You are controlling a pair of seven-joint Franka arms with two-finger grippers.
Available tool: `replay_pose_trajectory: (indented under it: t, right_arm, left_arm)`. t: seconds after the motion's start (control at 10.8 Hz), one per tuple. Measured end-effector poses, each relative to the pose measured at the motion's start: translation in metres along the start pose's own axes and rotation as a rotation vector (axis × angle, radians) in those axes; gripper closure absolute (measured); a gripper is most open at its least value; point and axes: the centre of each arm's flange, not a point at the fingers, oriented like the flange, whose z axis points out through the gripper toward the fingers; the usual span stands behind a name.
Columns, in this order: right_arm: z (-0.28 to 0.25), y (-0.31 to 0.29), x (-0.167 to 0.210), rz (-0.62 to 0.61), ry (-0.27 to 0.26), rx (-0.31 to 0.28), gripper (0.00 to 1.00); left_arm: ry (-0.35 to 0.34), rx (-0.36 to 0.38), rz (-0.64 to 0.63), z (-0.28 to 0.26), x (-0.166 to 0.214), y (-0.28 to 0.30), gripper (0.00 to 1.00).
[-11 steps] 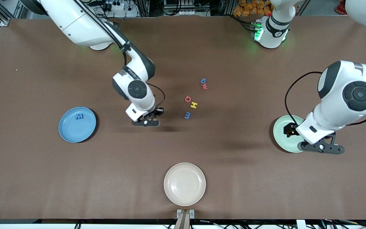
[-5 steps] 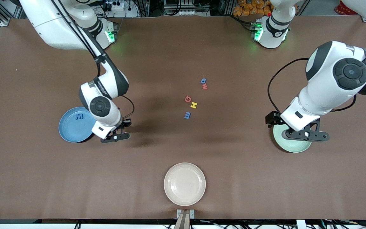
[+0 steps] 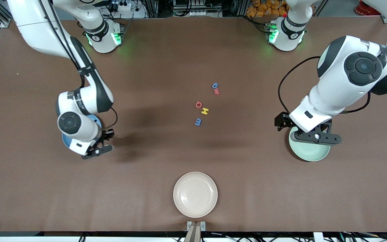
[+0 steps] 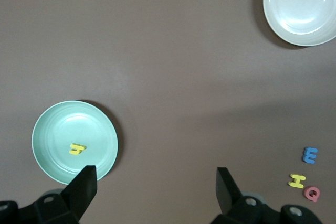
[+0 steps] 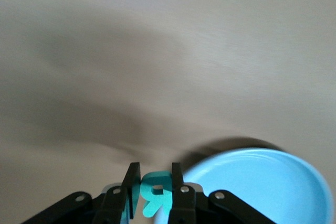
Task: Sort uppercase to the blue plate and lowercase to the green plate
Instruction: 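Release the R into the blue plate while the left gripper rises, then move the left gripper back over the remaining letters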
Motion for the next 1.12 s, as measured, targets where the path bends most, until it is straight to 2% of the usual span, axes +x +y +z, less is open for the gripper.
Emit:
replay_pose_trajectory:
  t: [0.28,0.56,0.84,1.12]
  right_arm:
    - [0.005,0.037,-0.012,-0.049,-0.002,0.032,0.72]
    - [0.022,0.053,-0.027,-0.062,-0.027,0.061,0.72]
    - [0.044,0.049,-0.039,-0.079,-0.061,0.077,0.72]
    - [0.053,0.061,-0.049,-0.078,-0.054,0.122,0.72]
  left_arm:
    - [-0.007,-0.021,0.010,0.001,-0.002,0.011,0.00]
    - [-0.042,-0.068,0.089,0.011,-0.019,0.082,0.00]
    - [-0.077,-0.078,0.058,0.032,-0.039,0.149,0.00]
    - [-0.091,-0.089,0.069,0.060,-0.052,0.194,0.00]
